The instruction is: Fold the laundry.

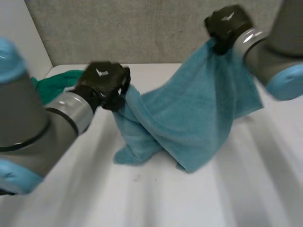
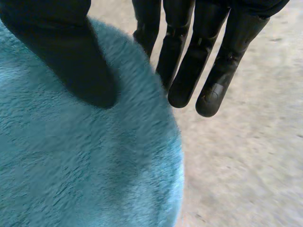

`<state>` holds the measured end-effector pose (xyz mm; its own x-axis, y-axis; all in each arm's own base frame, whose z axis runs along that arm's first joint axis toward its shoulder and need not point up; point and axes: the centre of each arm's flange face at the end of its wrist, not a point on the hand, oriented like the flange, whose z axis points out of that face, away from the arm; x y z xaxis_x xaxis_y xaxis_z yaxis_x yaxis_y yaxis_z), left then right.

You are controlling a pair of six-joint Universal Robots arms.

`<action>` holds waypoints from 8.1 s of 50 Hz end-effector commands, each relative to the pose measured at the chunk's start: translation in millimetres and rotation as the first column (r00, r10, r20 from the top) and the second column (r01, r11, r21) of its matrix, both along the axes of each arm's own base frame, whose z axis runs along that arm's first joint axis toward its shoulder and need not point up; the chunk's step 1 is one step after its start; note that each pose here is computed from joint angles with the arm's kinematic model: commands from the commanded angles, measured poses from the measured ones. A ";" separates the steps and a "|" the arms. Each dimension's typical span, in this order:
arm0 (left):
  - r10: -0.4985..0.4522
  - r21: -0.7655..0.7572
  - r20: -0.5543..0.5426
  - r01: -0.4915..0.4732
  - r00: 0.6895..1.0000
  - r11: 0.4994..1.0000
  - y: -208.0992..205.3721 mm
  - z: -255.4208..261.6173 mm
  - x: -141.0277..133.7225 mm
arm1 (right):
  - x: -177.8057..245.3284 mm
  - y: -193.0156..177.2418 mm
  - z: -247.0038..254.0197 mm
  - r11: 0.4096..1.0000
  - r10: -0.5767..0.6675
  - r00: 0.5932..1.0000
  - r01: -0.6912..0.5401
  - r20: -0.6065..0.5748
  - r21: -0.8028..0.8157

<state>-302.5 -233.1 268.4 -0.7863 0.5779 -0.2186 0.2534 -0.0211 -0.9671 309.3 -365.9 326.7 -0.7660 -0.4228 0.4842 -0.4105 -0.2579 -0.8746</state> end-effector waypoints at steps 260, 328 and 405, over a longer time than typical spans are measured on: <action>0.163 0.035 0.220 -0.175 0.962 0.984 -26.4 -83.2 30.1 | -149.0 144.6 -153.8 0.754 -0.302 0.936 0.120 0.179 0.645; 0.413 -0.371 -0.011 -0.388 0.911 0.844 -3.3 59.0 92.1 | -157.2 77.6 25.5 0.983 -0.179 0.984 0.180 -0.026 0.026; 0.347 -0.119 0.174 -0.330 0.922 0.937 -55.9 -71.2 77.7 | -134.7 29.8 -170.0 0.880 -0.147 0.989 0.132 -0.002 0.457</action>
<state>-226.6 -287.7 194.6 -0.8681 0.2666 -0.4187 0.4399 0.0222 -0.8978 192.5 -332.3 150.9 -0.7276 -0.5615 0.3942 -0.5543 0.1427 -0.8200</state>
